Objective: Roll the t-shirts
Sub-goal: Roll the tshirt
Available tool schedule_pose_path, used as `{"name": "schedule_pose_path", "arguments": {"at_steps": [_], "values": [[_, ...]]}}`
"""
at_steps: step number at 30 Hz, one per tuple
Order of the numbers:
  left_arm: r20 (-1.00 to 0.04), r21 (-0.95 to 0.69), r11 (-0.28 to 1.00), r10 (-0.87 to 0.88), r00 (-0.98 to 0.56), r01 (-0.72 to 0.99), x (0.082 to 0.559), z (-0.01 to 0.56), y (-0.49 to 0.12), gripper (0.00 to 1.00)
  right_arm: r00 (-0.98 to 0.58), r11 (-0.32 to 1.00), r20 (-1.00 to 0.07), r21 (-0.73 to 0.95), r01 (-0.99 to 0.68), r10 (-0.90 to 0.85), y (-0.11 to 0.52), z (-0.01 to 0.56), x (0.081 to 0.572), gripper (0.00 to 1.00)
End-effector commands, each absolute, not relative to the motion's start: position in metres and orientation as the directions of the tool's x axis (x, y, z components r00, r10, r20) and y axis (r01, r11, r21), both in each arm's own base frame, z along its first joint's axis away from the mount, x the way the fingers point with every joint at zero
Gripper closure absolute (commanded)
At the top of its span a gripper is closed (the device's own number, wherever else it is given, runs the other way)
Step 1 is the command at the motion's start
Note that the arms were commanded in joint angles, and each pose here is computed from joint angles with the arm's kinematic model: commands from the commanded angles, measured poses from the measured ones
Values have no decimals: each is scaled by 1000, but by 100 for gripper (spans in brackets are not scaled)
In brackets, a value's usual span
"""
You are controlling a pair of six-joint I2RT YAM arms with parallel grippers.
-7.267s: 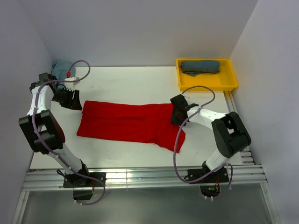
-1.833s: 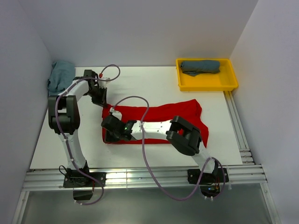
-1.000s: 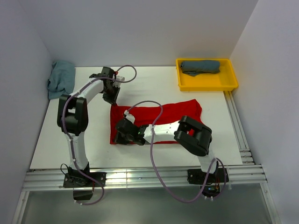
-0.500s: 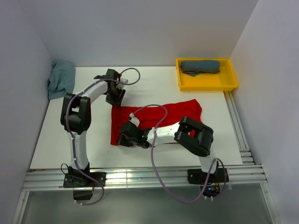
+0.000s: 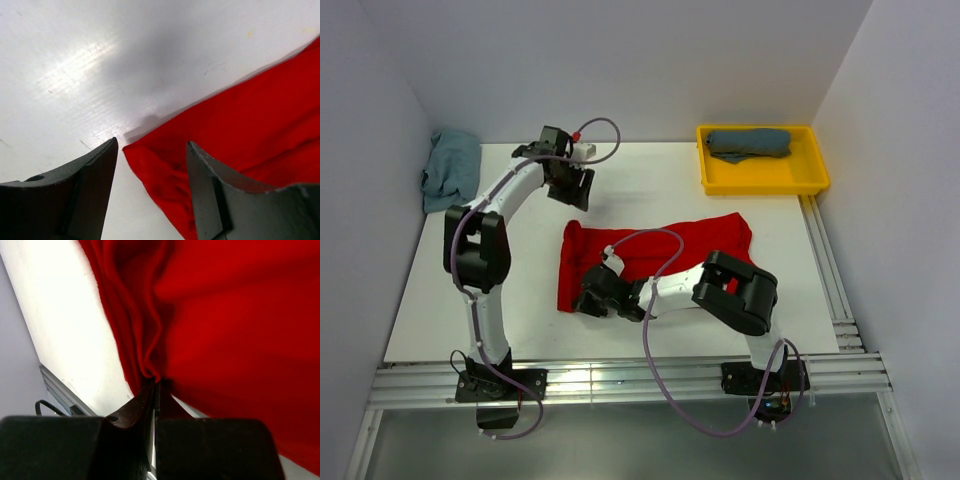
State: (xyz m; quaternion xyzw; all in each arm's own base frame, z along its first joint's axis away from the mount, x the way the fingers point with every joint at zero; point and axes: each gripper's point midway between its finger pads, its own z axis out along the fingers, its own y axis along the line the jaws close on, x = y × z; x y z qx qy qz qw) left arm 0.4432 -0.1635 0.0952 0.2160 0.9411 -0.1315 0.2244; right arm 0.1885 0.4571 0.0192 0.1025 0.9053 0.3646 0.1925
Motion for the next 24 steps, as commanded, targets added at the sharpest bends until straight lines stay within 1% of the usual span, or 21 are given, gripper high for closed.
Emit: {"name": "schedule_pose_path", "arguments": {"at_steps": [1, 8, 11, 15, 18, 24], "values": [[-597, -139, 871, 307, -742, 472, 461, 150, -155, 38, -889, 665, -270, 745, 50, 369, 458, 45, 192, 100], [-550, -185, 875, 286, -785, 448, 448, 124, -122, 38, -892, 657, -247, 750, 71, 378, 460, 38, 191, 100], [-502, -255, 851, 289, -815, 459, 430, 105, -115, 40, -888, 656, -247, 751, 77, 387, 457, 40, 192, 100], [-448, -315, 815, 323, -833, 486, 409, 82, -110, 39, -880, 653, -249, 752, 88, 405, 452, 43, 195, 100], [-406, -398, 774, 331, -852, 491, 399, 65, -110, 39, -875, 651, -248, 753, 95, 415, 449, 45, 197, 100], [-411, -497, 703, 324, -852, 508, 398, 60, -116, 38, -871, 646, -251, 758, 95, 422, 446, 52, 197, 99]]}}
